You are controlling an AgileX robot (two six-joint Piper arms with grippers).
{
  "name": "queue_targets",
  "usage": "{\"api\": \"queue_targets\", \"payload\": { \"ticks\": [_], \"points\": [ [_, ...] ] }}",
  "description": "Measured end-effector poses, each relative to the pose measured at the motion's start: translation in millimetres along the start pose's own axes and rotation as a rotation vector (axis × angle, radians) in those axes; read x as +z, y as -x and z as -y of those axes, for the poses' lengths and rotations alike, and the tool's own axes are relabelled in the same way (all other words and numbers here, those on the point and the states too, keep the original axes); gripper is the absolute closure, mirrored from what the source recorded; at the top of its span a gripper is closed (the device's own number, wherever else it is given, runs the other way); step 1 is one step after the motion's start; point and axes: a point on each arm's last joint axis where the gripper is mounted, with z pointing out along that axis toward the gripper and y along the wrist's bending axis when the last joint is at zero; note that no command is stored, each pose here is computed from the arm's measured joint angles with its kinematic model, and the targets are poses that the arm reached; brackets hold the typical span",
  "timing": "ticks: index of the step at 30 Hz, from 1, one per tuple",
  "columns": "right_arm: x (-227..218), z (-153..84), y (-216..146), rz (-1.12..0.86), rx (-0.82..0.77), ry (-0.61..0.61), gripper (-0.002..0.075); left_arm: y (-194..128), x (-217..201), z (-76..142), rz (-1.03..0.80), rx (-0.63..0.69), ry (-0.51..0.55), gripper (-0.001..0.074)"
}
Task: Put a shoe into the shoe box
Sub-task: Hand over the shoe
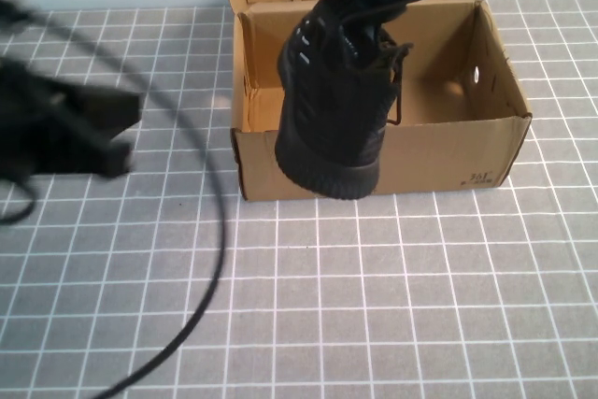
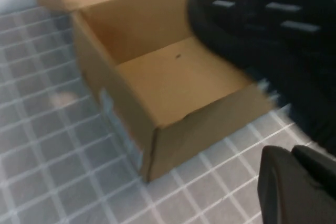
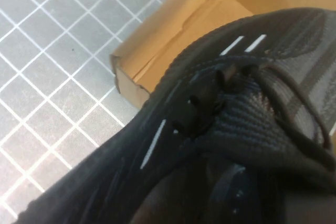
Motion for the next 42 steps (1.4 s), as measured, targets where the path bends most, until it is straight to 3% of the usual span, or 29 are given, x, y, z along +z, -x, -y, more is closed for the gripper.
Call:
{"api": "queue_targets", "payload": {
  "ticks": [7,15,18,24,27,31,42],
  "points": [
    [15.5,18.9,-0.6,-0.016,0.072,0.034,0.0732,46.5,54.1,27.0,-0.005,0.128,-0.154,0.0736],
    [16.2,32.8,-0.9,-0.011,0.102,0.020,0.0732,65.2,90.6,78.0,-0.033,0.356,-0.267,0.0719],
    [15.8,38.2,-1.8,-0.011,0.112,0.011,0.0732,66.0,90.6,85.9,-0.041,0.414,-0.276,0.0633],
    [14.9,48.2,-3.6,-0.011,0.130,-0.006,0.0732,65.8,89.6,86.3,-0.058,0.417,-0.273,0.0280],
    [14.4,50.9,-4.1,-0.010,0.135,-0.010,0.0732,65.4,93.9,87.0,-0.056,0.394,-0.276,0.0170],
    [14.3,52.5,-4.4,-0.010,0.138,-0.012,0.0732,64.9,111.0,88.5,-0.030,0.340,-0.275,0.0128],
    [14.3,52.5,-4.4,-0.010,0.138,-0.012,0.0732,55.6,148.9,89.3,-0.029,0.267,-0.262,0.0120]
  ]
}}
